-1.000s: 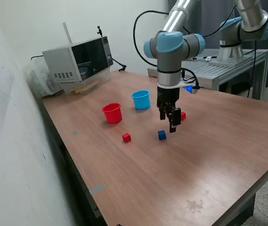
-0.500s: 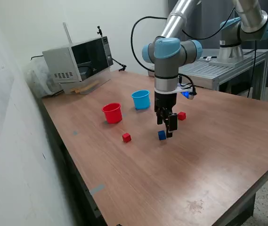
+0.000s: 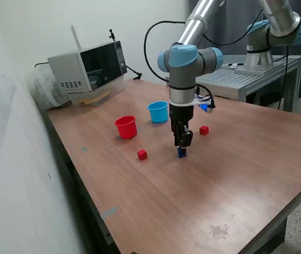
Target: Place red objects in the red bin, and blue objects in the blue bin.
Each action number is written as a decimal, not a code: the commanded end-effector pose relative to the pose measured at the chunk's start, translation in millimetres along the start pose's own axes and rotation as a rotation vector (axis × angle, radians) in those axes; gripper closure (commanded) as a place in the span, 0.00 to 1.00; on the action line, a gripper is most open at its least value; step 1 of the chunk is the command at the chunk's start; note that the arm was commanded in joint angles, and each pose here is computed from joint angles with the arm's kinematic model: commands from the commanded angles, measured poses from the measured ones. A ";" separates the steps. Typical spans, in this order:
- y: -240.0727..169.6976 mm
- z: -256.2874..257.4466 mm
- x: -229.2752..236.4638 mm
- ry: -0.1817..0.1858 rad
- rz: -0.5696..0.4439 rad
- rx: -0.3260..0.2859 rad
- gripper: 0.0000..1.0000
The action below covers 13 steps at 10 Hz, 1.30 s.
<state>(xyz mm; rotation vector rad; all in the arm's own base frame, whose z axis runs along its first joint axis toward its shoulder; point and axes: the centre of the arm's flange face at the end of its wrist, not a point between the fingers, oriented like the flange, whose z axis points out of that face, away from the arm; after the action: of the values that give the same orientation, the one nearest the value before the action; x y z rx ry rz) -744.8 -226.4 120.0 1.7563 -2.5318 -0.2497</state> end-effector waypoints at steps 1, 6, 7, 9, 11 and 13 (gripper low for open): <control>2.4 0.7 -3.1 0.003 0.006 -0.004 1.00; 8.4 -47.4 -2.1 0.031 -0.076 -0.054 1.00; 13.1 -89.1 -6.7 0.050 -0.093 -0.098 1.00; -6.0 -152.9 -26.7 0.059 -0.125 -0.118 1.00; -14.8 -194.8 -73.4 0.039 -0.084 -0.094 1.00; -9.5 -186.0 -138.9 0.007 -0.044 -0.058 1.00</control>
<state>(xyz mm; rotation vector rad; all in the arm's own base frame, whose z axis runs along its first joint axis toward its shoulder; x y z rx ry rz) -677.8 -163.1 305.6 1.8162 -2.3999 -0.3261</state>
